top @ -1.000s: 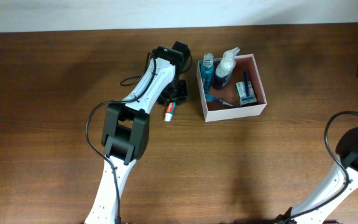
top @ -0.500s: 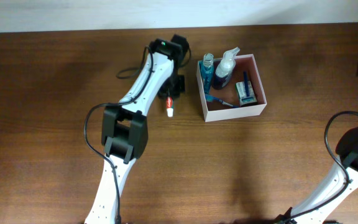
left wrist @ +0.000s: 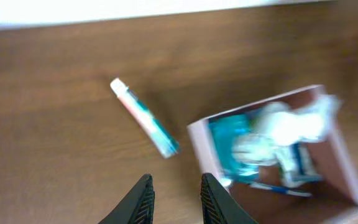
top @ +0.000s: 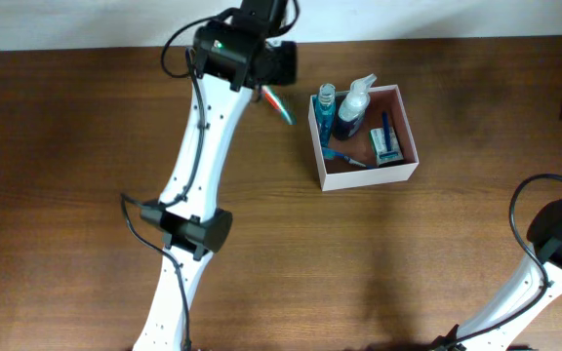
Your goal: Pack container
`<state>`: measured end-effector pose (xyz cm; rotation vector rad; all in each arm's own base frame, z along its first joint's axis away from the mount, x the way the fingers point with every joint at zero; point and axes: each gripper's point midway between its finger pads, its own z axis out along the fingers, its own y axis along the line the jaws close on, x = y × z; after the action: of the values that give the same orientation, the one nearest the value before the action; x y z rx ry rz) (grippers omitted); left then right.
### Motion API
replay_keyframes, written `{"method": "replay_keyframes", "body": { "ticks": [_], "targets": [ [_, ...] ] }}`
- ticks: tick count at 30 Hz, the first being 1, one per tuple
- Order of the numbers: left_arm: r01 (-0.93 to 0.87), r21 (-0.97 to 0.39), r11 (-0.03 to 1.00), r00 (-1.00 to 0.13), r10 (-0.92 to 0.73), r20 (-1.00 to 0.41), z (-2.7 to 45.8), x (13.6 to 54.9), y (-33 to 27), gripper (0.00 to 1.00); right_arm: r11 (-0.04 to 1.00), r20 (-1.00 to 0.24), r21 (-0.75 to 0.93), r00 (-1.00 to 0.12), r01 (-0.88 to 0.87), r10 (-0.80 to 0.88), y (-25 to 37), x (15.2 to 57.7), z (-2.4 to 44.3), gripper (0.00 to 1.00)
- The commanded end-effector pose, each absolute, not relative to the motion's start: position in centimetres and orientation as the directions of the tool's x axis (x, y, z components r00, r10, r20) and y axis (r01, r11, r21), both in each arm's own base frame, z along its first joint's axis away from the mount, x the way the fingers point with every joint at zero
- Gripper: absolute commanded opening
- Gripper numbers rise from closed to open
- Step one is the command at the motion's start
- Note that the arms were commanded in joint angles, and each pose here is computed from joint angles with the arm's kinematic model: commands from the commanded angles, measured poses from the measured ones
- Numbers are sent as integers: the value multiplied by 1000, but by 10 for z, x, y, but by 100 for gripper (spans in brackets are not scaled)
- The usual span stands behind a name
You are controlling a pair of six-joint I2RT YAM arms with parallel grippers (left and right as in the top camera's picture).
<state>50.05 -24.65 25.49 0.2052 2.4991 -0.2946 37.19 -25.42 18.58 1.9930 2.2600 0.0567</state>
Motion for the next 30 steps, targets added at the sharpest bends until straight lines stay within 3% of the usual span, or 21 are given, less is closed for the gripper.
{"method": "replay_keyframes", "body": {
  "ticks": [1, 5, 10, 17, 23, 26, 28, 29, 30],
  "targets": [
    [345, -134, 929, -757, 191, -625, 267, 480, -286, 26, 122, -80, 105, -114, 987, 990, -256, 370, 187, 99],
    [363, -75, 929, -740, 238, -629, 263, 467, -306, 26, 122, -81, 106, -114, 987, 990, -256, 370, 187, 99],
    [225, 56, 973, -729, 206, -653, 261, 481, -282, 31, 122, -81, 106, -114, 987, 990, -256, 370, 187, 99],
    [-59, -124, 991, -779, -123, -614, 241, 524, -222, 52, 122, -81, 106, -114, 987, 990, -256, 370, 187, 99],
    [-68, -296, 953, -813, -225, -537, 206, 560, -216, 72, 122, -81, 106, -114, 987, 990, -256, 370, 187, 99],
    [-137, -322, 937, -818, -291, -497, 181, 569, -211, 85, 122, -81, 106, -114, 987, 990, -256, 370, 187, 99],
    [-165, -328, 930, -820, -314, -478, 168, 572, -211, 87, 122, -81, 106, -114, 987, 990, -256, 370, 187, 99],
    [-175, -331, 927, -821, -323, -471, 163, 573, -211, 99, 122, -81, 106, -114, 987, 990, -256, 370, 187, 99],
    [-179, -332, 926, -823, -326, -464, 157, 573, -214, 99, 122, -81, 106, -114, 987, 990, -256, 370, 187, 99]
  ]
}}
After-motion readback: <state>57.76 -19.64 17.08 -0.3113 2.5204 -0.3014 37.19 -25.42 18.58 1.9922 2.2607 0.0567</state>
